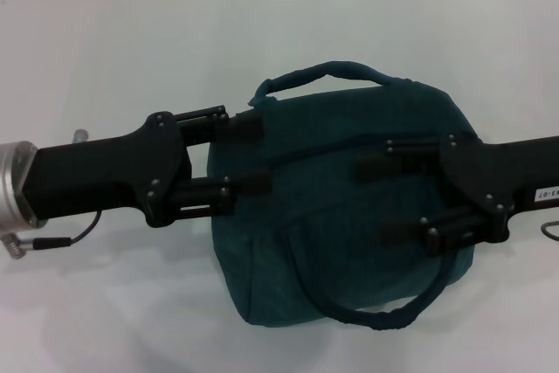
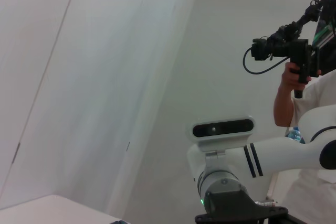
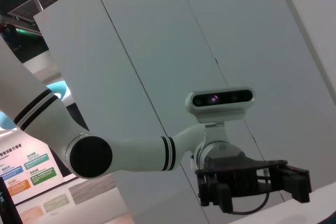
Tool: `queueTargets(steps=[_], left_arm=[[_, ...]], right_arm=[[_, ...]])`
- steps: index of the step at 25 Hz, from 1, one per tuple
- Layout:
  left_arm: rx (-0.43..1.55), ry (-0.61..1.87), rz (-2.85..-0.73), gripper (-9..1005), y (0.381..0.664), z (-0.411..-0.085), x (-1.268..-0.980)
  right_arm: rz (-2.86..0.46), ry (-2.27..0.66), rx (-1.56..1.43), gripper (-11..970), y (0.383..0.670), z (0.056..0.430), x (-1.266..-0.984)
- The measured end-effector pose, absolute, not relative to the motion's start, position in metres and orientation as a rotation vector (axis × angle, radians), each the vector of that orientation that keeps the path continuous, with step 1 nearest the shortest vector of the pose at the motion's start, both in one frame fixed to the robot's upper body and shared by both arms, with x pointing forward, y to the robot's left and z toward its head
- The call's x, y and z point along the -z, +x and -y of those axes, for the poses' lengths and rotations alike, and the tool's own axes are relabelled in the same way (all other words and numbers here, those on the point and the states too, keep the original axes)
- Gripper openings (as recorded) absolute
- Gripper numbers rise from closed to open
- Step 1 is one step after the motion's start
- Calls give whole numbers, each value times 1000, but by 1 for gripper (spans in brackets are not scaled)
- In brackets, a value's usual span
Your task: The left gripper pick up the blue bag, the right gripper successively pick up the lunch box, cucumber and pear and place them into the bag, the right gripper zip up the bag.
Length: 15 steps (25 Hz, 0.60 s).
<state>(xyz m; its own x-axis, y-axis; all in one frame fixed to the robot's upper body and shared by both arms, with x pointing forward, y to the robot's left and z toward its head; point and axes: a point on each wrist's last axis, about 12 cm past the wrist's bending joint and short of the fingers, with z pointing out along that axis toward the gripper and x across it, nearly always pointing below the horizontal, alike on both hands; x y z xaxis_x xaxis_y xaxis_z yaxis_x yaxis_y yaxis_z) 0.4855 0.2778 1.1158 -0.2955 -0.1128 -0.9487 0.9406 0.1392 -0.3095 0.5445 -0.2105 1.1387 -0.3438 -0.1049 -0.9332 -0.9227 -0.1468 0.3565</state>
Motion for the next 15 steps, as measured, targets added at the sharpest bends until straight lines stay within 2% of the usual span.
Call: queueTargets(steps=[15], left_arm=[[1355,863,-1456,717,481,-279,-1111]], right_arm=[[-1456,-1214,-1569,857,543,208,-1137]])
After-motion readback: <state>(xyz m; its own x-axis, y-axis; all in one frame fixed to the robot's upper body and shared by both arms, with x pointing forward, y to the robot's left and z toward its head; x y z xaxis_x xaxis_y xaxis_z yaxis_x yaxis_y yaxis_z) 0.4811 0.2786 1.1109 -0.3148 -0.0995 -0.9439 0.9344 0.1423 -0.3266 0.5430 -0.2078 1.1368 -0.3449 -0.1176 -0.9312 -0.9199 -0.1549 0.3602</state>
